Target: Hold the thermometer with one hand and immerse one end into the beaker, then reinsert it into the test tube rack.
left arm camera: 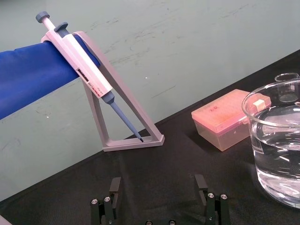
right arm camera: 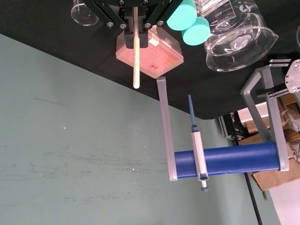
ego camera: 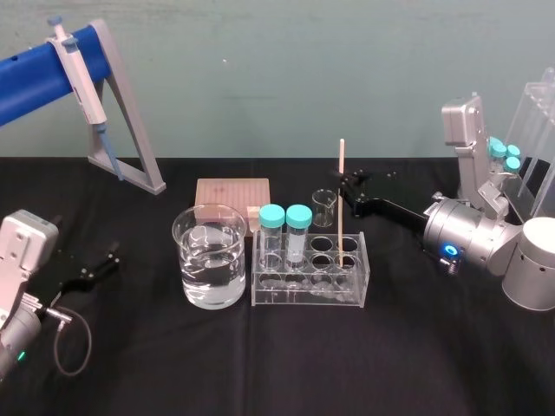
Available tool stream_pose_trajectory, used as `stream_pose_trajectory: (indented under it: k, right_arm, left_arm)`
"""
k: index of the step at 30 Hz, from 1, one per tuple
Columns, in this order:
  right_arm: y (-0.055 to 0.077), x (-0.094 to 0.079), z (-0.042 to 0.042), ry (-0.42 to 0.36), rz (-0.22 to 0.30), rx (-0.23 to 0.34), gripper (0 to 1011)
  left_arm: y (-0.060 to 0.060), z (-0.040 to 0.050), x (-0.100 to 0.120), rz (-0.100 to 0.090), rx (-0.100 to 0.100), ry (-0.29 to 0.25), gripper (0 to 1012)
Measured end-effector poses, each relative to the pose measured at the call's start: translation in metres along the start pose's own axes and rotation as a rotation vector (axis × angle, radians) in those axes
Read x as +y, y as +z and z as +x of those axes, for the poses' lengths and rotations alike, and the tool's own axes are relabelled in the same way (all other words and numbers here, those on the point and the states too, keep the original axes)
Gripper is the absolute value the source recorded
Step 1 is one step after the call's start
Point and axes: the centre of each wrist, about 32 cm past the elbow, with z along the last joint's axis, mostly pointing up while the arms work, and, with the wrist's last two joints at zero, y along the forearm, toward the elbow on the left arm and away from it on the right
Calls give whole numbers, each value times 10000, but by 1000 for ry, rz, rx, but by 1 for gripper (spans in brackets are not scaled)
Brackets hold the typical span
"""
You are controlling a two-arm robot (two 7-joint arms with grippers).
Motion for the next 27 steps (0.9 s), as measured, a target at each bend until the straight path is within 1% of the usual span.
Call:
stream_pose_trajectory:
  k: [15,27]
  right_arm:
    - [-28,-38,-11,-9,-4,-9,53]
    - [-57,-31,-11,-10,-13,-7,53]
  left_arm:
    - [0,0,0,0,0,0,1004]
    - [0,0,0,0,0,0,1004]
